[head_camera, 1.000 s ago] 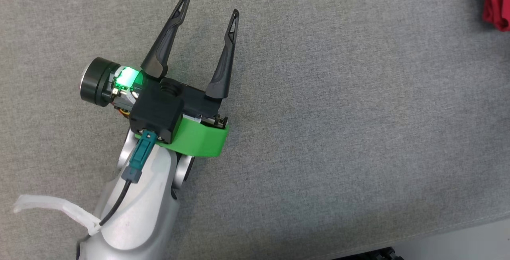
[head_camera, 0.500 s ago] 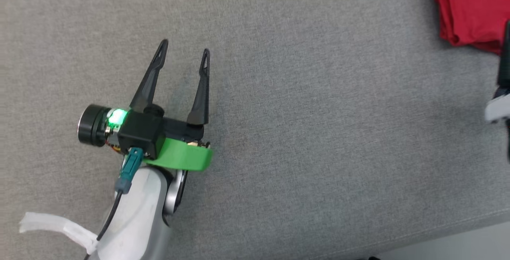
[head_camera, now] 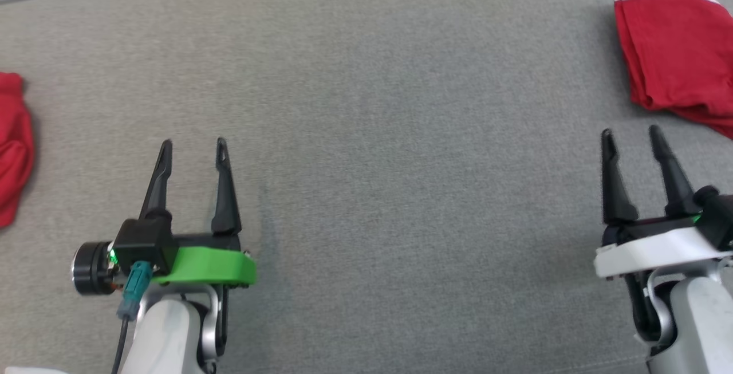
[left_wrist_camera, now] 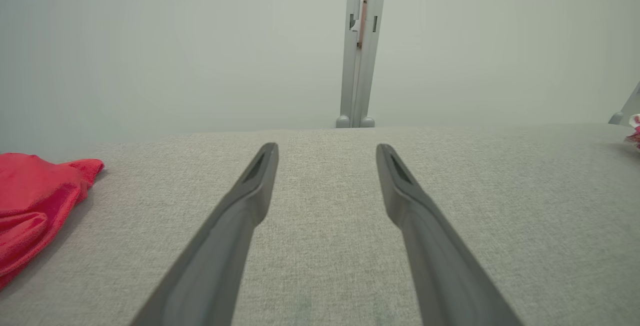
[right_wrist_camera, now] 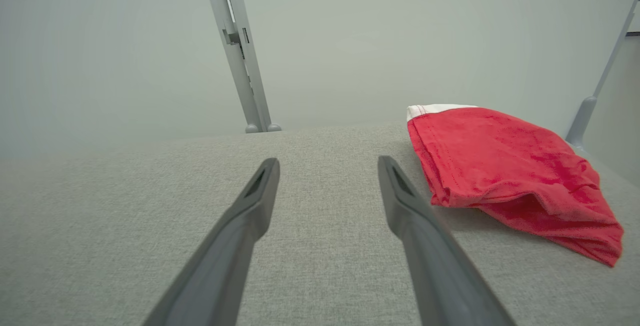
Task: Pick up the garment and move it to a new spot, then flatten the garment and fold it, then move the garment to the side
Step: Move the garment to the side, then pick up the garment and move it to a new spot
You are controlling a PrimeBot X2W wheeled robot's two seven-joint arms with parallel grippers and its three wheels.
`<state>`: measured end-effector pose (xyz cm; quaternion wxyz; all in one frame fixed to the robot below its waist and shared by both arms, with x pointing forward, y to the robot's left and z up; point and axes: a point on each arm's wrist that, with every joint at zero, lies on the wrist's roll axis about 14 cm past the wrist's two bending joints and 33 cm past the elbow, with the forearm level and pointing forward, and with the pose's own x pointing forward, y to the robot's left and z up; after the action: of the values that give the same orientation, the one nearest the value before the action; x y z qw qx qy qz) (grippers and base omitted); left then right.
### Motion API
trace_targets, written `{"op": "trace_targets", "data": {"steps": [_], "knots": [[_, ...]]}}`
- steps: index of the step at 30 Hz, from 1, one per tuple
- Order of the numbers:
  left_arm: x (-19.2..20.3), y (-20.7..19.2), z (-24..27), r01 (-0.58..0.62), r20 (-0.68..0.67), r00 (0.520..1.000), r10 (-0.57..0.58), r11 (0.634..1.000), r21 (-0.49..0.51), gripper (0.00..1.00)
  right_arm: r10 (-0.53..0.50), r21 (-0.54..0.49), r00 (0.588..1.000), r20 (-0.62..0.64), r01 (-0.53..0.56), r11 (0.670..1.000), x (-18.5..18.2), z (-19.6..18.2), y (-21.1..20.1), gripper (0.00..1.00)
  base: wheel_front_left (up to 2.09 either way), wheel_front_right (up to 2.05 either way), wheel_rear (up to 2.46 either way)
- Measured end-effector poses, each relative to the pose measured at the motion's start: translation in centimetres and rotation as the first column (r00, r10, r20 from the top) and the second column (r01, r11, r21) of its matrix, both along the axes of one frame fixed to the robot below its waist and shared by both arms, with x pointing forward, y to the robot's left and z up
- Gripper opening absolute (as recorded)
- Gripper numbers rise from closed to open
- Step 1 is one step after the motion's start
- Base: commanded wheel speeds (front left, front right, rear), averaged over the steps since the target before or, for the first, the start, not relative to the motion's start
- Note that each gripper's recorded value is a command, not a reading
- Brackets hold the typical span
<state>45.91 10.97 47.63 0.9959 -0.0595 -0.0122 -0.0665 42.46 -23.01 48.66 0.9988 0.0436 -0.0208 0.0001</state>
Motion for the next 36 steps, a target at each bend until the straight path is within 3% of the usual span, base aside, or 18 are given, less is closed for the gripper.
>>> {"op": "trace_targets", "data": {"steps": [5,11,24,36], "knots": [[-2.5,3.6,-0.2,-0.084,-0.024,0.996,0.085,0.996,0.035,1.00,0.084,0.030,0.996,0.014,-0.084,0.996,-0.6,0.6,3.5,1.00,0.00,0.00,0.00],[-4.8,4.8,0.7,-0.109,-0.012,0.994,0.110,0.993,0.045,1.00,0.125,0.040,0.992,0.026,-0.126,0.991,-1.8,1.9,5.2,1.00,0.00,0.00,0.00],[-7.3,5.0,1.8,-0.093,0.005,0.996,0.093,0.995,0.035,1.00,0.119,0.029,0.993,0.016,-0.119,0.992,-5.5,3.0,5.4,1.00,0.00,0.00,0.00],[-7.5,4.2,1.7,-0.069,0.000,0.998,0.069,0.997,0.034,1.00,0.100,0.032,0.995,0.021,-0.101,0.994,-6.4,3.5,4.9,1.00,0.00,0.00,0.00]]}}
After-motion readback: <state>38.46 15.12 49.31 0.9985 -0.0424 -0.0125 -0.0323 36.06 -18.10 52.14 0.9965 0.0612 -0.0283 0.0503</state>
